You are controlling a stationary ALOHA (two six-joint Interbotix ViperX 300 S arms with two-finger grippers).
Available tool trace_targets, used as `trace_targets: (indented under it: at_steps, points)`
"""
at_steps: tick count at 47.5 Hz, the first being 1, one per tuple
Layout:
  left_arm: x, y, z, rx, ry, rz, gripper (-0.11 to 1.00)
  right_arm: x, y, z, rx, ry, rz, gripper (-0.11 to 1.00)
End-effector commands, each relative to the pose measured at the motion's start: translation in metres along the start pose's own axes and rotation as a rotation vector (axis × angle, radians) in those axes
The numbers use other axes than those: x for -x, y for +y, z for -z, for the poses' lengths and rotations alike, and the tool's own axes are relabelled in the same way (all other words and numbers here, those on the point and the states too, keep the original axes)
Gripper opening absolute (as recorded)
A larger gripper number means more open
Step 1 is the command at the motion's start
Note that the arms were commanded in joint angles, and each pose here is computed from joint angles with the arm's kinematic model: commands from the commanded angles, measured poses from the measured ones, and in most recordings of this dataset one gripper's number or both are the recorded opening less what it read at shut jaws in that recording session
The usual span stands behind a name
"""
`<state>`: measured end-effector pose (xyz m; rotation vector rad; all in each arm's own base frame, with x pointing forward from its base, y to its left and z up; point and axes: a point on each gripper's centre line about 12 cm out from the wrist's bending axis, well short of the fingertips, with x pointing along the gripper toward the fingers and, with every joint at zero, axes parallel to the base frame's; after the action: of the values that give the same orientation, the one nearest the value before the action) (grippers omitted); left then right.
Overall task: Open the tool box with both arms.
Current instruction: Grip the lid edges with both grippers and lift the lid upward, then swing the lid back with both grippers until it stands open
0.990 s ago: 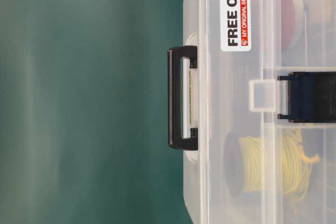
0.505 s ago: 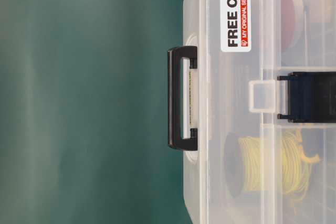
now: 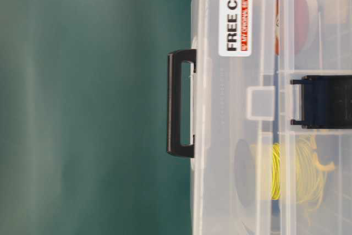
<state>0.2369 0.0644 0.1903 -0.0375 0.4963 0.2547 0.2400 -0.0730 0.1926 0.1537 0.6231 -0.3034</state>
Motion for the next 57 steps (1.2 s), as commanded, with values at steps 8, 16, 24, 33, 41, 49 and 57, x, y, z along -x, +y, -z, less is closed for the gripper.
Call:
trace_targets:
  at_steps: [8,16,24,33,41,49,57]
  points:
    - [0.01,0.004,-0.037,0.01,-0.125,-0.013,0.92,0.022,0.005,-0.05,0.013,-0.145,-0.013,0.84]
    - [0.008,0.009,-0.036,0.01,-0.117,-0.032,0.92,0.028,0.004,-0.053,0.016,-0.165,-0.011,0.84]
    - [0.004,0.015,-0.038,-0.006,-0.114,-0.054,0.92,0.032,0.002,-0.056,0.011,-0.181,-0.003,0.84]
    - [0.003,0.017,-0.046,-0.005,-0.129,-0.061,0.92,0.037,-0.003,-0.061,0.002,-0.208,0.014,0.84]
    - [0.007,0.023,-0.056,0.0,-0.162,-0.083,0.92,0.043,-0.01,-0.065,-0.012,-0.232,0.038,0.84]
    - [0.009,0.032,-0.063,0.01,-0.176,-0.113,0.92,0.049,-0.019,-0.069,-0.033,-0.259,0.069,0.84]
    - [0.01,0.039,-0.067,0.021,-0.187,-0.137,0.92,0.052,-0.028,-0.074,-0.052,-0.296,0.099,0.84]
